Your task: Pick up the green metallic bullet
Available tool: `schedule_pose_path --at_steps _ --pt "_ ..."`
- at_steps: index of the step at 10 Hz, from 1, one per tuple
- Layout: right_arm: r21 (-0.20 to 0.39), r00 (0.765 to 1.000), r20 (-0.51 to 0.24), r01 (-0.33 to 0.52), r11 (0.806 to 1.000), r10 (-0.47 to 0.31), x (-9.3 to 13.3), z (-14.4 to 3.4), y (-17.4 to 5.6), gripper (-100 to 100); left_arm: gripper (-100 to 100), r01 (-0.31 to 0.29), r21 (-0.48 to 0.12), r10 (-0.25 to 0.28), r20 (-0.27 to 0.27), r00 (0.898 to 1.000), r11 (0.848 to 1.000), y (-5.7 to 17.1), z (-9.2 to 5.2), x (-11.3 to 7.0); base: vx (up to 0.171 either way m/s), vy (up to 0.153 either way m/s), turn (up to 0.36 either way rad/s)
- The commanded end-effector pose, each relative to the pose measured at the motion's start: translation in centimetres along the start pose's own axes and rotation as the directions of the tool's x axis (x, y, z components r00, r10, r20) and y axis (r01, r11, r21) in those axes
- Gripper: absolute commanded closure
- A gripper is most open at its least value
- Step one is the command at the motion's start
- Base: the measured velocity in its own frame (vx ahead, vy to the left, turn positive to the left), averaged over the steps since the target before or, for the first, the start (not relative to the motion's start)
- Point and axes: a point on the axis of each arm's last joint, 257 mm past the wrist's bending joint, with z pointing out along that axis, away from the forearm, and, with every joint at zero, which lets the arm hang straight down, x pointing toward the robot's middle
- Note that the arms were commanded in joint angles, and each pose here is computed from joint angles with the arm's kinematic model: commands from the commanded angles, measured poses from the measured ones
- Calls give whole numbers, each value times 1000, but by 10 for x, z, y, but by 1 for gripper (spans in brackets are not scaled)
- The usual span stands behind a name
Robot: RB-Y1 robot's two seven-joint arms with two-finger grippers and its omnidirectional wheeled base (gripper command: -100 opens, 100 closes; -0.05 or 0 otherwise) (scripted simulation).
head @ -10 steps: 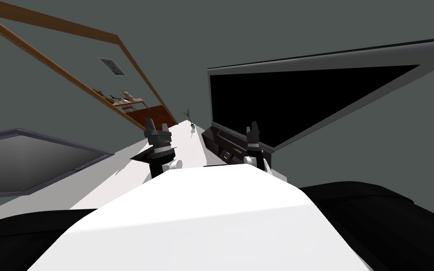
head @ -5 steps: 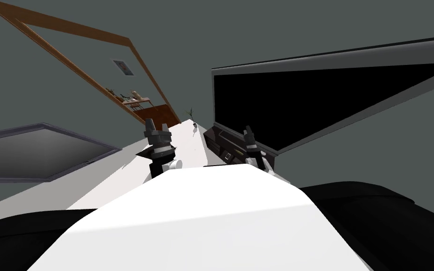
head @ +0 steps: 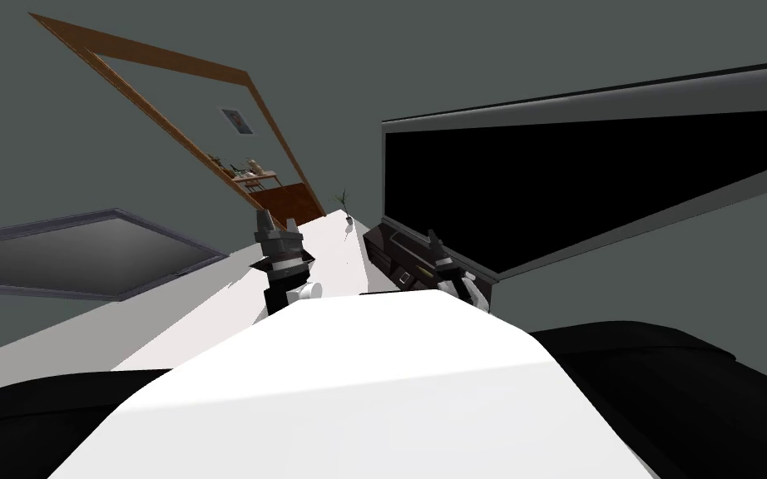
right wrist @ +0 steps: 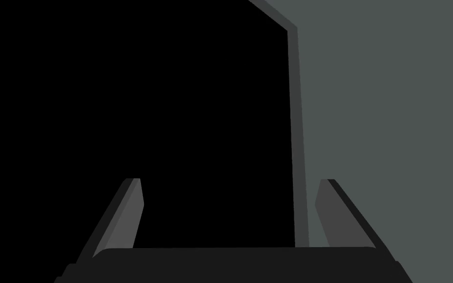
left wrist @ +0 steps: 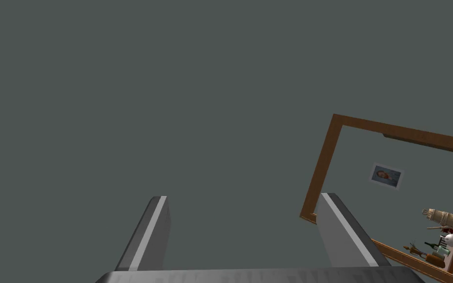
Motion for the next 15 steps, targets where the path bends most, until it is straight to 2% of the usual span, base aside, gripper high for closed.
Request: schedule_pose_path --at_steps 1,2,3,4,5,8,9,10,11,13,14,15 --pt "33 997 -53 49 998 -47 5 -7 -19 -100 0 0 0 0 0 1000 1000 0 0 0 7 -8 166" --pt "57 991 -98 91 994 -85 10 -13 -35 -100 0 0 0 0 0 1000 1000 0 0 0 9 -16 211" --pt "58 990 -105 98 994 -91 9 -13 -36 -100 0 0 0 0 0 1000 1000 0 0 0 7 -18 57" --pt "74 979 -154 146 987 -133 13 -20 -50 -100 0 0 0 0 0 1000 1000 0 0 0 7 -11 124" --pt "82 979 -156 146 986 -132 13 -21 -54 -100 0 0 0 0 0 1000 1000 0 0 0 6 -10 89" --pt "129 924 -301 283 951 -234 23 -48 -102 -100 0 0 0 0 0 1000 1000 0 0 0 10 -6 203" --pt "138 918 -314 296 945 -242 21 -52 -109 -100 0 0 0 0 0 1000 1000 0 0 0 9 -6 64" --pt "136 891 -363 341 930 -274 23 -60 -120 -100 0 0 0 0 0 1000 1000 0 0 0 7 3 163" --pt "152 889 -368 345 926 -271 22 -65 -128 -100 0 0 0 0 0 1000 1000 0 0 0 6 1 77" --pt "165 824 -471 434 886 -316 24 -92 -160 -100 0 0 0 0 0 1000 1000 0 0 0 7 11 184" --pt "172 821 -476 439 882 -316 22 -95 -164 -100 0 0 0 0 0 1000 1000 0 0 0 12 10 75" --pt "174 782 -528 482 859 -332 22 -111 -180 -100 0 0 0 0 0 1000 1000 0 0 0 14 16 137"
